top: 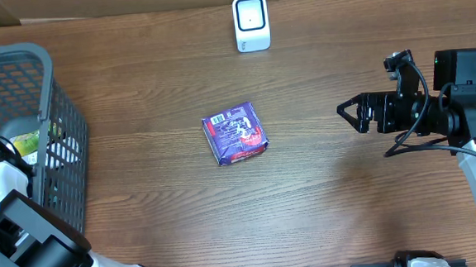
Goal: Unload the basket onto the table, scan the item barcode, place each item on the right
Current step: 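Return left gripper to the basket and grasp the mint-green wipes pack, then place the mint-green pack on the table left of the purple pack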
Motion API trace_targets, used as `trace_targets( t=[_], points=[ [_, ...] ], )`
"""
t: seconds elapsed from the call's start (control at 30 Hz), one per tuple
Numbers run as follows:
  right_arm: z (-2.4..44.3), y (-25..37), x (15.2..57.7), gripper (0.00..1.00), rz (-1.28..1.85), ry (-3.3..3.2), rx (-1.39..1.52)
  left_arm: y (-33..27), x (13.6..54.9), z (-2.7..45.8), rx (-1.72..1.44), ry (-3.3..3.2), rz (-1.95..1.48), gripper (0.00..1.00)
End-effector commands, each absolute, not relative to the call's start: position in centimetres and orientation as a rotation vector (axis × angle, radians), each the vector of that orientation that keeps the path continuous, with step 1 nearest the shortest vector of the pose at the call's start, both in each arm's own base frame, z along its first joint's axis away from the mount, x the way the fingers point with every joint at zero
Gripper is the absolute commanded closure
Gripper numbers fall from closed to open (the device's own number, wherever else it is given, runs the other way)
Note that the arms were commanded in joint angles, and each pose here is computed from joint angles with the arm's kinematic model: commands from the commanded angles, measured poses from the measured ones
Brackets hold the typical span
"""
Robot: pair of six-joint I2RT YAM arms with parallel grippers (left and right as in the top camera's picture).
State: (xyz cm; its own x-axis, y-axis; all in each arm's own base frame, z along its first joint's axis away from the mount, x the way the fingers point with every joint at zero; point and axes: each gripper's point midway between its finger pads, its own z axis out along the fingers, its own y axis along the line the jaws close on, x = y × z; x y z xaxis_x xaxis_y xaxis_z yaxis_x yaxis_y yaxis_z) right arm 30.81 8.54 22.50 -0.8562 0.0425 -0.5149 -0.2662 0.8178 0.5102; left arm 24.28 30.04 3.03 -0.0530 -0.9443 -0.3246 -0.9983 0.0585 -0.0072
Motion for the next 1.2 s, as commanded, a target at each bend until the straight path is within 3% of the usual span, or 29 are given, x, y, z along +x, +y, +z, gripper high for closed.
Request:
trace_targets(
  t=[0.0, 0.13, 0.4, 0.53, 0.8, 0.97, 1.17],
  points=[
    [23.6, 8.7, 31.2, 0.0, 0.794, 2.452, -0.181, 28.7, 24.9, 2.4, -1.938, 2.222, 0.208, 0.95],
    [23.6, 8.7, 31.1, 0.0, 0.794, 2.453, -0.181, 29.4, 26.2, 7.2, -1.85, 2.243, 0.184, 0.94],
    [23.7, 8.7, 31.3, 0.0, 0.79, 2.443, -0.185, 28.6, 30.4, 21.2, -1.551, 2.189, -0.031, 0.96],
    [23.7, 8.7, 31.4, 0.0, 0.79, 2.442, -0.186, 25.5, 32.4, 29.5, -1.242, 2.168, -0.151, 0.96],
    [23.7, 8.7, 31.4, 0.0, 0.79, 2.442, -0.186, 16.4, 33.0, 42.8, -0.686, 2.082, -0.068, 0.96],
    [23.7, 8.7, 31.4, 0.0, 0.789, 2.442, -0.186, 8.3, 33.3, 43.3, -0.384, 2.178, -0.108, 0.96],
    [23.7, 8.7, 31.3, 0.0, 0.79, 2.443, -0.186, 1.0, 34.2, 36.3, -0.141, 2.486, -0.137, 0.96]
  ],
)
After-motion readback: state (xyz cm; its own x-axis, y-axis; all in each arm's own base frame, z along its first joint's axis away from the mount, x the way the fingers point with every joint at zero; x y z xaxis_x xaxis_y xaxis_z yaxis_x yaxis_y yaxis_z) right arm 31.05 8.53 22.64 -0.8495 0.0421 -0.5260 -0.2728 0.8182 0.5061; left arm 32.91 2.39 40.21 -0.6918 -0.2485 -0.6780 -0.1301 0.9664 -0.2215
